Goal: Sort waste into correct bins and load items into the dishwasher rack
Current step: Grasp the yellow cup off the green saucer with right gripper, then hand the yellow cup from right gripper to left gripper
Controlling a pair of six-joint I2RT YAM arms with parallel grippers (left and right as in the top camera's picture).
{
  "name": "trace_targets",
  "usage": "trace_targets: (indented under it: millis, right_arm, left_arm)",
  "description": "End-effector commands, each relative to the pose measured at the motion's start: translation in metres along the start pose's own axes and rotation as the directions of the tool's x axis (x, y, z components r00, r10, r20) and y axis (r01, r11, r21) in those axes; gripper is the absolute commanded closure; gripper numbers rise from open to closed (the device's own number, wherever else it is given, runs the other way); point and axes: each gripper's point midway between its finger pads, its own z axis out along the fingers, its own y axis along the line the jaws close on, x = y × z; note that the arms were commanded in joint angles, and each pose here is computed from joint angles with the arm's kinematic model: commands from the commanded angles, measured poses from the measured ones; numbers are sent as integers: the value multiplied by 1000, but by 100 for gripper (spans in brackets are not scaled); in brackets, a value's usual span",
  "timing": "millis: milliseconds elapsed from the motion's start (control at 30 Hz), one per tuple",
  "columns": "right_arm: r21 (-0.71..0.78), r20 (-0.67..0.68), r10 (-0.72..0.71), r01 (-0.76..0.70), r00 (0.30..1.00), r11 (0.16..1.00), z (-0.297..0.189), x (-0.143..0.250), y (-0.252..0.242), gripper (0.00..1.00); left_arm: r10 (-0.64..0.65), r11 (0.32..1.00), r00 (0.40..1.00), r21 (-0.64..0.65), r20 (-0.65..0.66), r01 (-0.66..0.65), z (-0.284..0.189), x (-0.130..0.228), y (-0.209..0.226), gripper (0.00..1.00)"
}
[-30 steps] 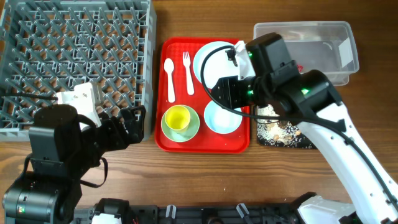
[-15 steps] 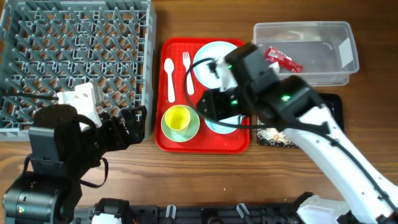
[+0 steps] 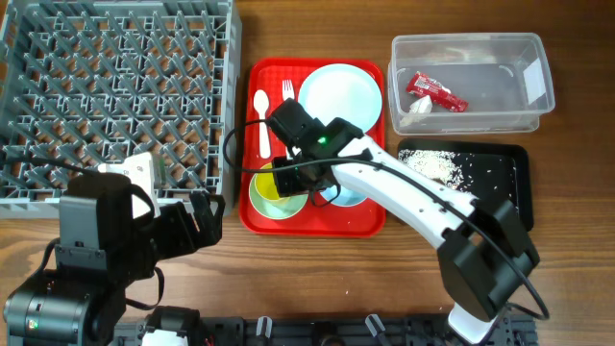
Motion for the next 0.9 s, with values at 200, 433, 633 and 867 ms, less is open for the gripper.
trace_targets:
  millis: [200, 433, 633, 867]
  right_arm:
    - [62, 23, 54, -55, 998, 997, 13, -8, -14, 96]
    - [-12, 86, 97, -96, 992, 995, -40, -21, -21, 96]
    - [-281, 215, 39, 23, 976, 960, -137, -34, -12, 95]
    - [-425, 367, -22, 189, 930, 885, -222, -23, -19, 96]
  left_arm:
    - [6, 1000, 1000, -18, 12, -6, -4, -2, 3, 0]
    - [-3, 1000, 1000, -10, 29, 3, -4, -6, 1, 0]
    - [-31, 978, 999, 209, 39, 22, -6, -18, -40, 0]
    - [29, 770, 992, 636, -119, 54, -14, -32, -113, 0]
